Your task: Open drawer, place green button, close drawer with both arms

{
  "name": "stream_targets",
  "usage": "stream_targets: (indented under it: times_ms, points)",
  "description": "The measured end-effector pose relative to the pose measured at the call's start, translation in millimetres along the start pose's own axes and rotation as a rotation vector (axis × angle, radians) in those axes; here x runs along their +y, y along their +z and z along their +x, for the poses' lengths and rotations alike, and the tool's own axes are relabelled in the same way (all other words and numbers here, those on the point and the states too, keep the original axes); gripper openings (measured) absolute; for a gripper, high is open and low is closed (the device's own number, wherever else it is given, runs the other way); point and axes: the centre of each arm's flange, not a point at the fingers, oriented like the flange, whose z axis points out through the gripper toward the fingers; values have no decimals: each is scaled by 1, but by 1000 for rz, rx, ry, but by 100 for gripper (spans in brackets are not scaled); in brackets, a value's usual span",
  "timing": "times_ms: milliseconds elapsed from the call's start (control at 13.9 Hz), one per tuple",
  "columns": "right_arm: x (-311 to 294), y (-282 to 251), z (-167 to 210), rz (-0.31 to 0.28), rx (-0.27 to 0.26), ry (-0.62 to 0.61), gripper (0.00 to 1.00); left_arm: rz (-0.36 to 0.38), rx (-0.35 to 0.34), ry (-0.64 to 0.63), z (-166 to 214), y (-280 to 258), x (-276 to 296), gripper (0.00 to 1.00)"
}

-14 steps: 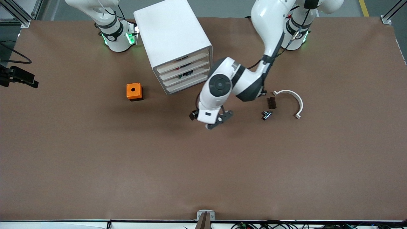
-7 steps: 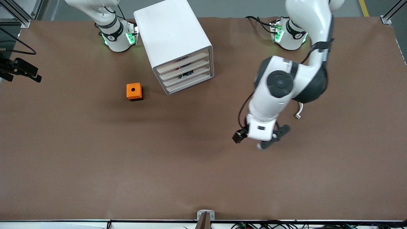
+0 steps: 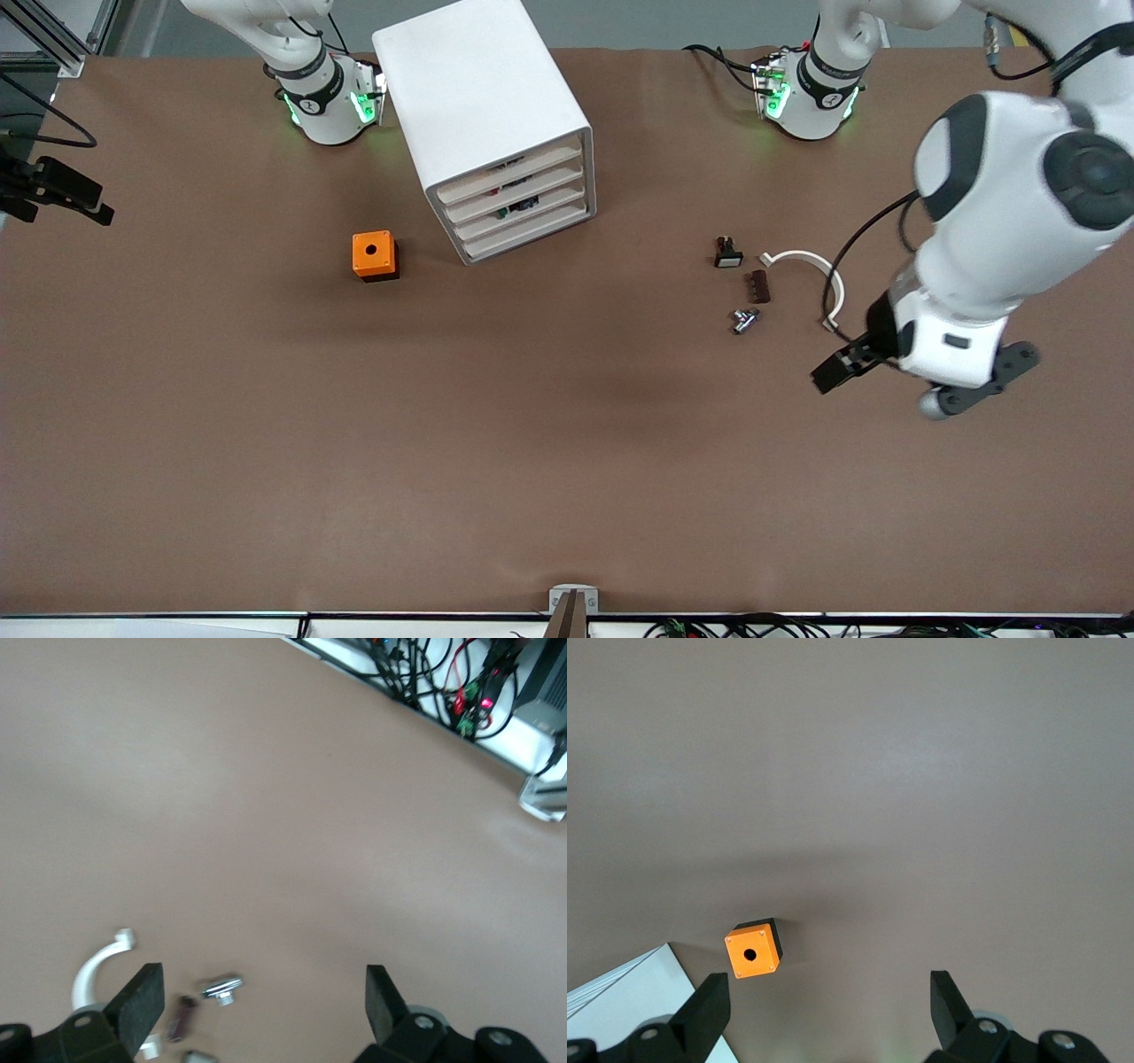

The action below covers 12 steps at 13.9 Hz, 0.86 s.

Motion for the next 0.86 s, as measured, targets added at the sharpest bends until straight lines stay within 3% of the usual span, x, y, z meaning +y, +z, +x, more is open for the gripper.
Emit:
stream_targets:
  times_ms: [360, 648, 864]
  points:
    - [2, 2, 0, 1, -5, 4, 100, 4, -104, 115, -8, -71, -76, 100]
    - [3, 2, 0, 2, -6, 6, 100, 64, -90, 211, -42, -97, -100, 100]
    - [4, 2, 0, 2, -6, 8, 100, 62, -90, 317, -54, -101, -131, 100]
